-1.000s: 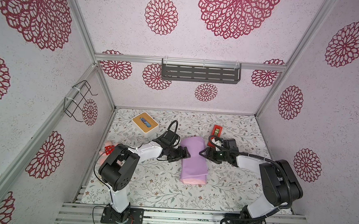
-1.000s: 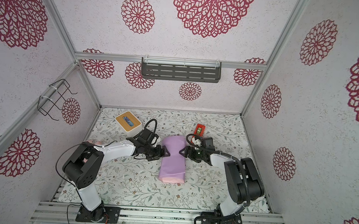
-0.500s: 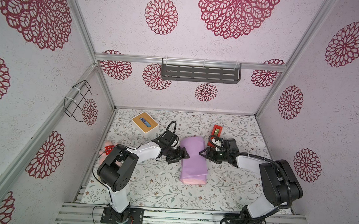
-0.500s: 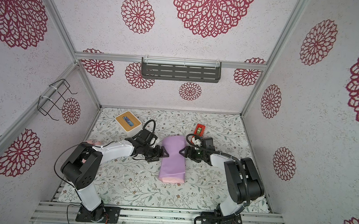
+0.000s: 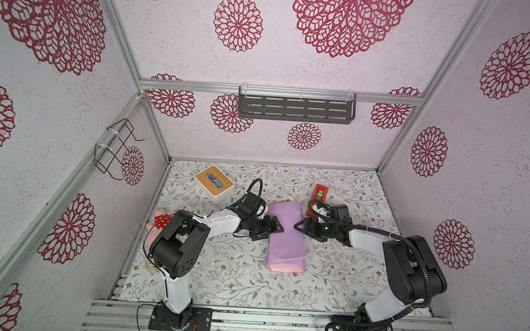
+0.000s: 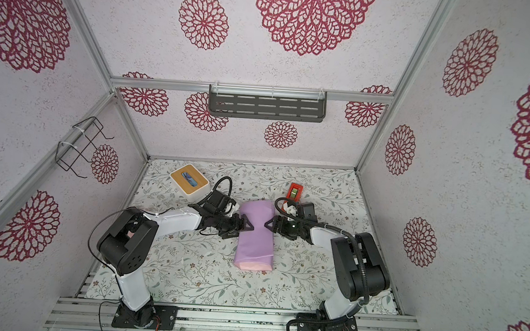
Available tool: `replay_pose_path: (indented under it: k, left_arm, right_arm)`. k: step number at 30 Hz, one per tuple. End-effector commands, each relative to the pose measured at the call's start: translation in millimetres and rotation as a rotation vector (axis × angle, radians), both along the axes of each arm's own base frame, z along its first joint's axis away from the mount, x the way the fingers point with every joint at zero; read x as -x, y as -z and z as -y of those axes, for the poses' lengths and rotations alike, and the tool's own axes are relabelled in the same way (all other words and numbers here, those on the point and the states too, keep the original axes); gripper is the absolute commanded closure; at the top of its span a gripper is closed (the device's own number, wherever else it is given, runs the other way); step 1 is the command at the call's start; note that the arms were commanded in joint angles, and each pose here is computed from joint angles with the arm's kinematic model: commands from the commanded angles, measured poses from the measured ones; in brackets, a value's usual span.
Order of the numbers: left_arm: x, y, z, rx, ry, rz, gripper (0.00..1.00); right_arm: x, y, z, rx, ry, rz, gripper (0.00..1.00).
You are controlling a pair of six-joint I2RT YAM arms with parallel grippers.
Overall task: Wrap a gift box in wrapping paper
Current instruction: Smooth out the wrapping paper on the gift box.
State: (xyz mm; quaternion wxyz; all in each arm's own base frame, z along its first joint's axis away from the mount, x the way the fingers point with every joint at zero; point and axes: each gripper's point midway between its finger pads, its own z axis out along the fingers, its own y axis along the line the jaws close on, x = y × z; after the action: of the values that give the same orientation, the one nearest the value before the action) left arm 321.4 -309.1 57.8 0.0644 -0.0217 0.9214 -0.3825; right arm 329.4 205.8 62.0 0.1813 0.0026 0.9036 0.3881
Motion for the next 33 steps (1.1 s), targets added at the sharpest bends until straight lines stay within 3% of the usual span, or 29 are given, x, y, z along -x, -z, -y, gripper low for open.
replay_pose_path:
  k: [1, 9, 16, 25, 33]
  left_arm:
    - [-18.1, -19.9, 12.7, 0.081, -0.005, 0.062, 0.12]
    - [-24.3, -36.2, 17.3, 0.134, -0.008, 0.112, 0.14]
    - [-33.4, -16.4, -13.7, -0.084, -0.083, 0.132, 0.12]
    - [-44.8, -8.9, -2.3, -0.092, -0.040, 0.122, 0.10]
    - [-54.5, -4.0, -10.7, -0.151, -0.082, 0.116, 0.09]
  right_arm:
    - [25.0, 42.7, 21.0, 0.131, 0.025, -0.148, 0.19]
    - [25.5, 44.6, 22.0, 0.141, 0.027, -0.161, 0.19]
    - [25.3, 43.4, 23.3, 0.151, 0.026, -0.159, 0.20]
    - [24.3, 41.8, 22.6, 0.148, 0.025, -0.155, 0.20]
    - [25.8, 42.9, 23.1, 0.150, 0.023, -0.155, 0.20]
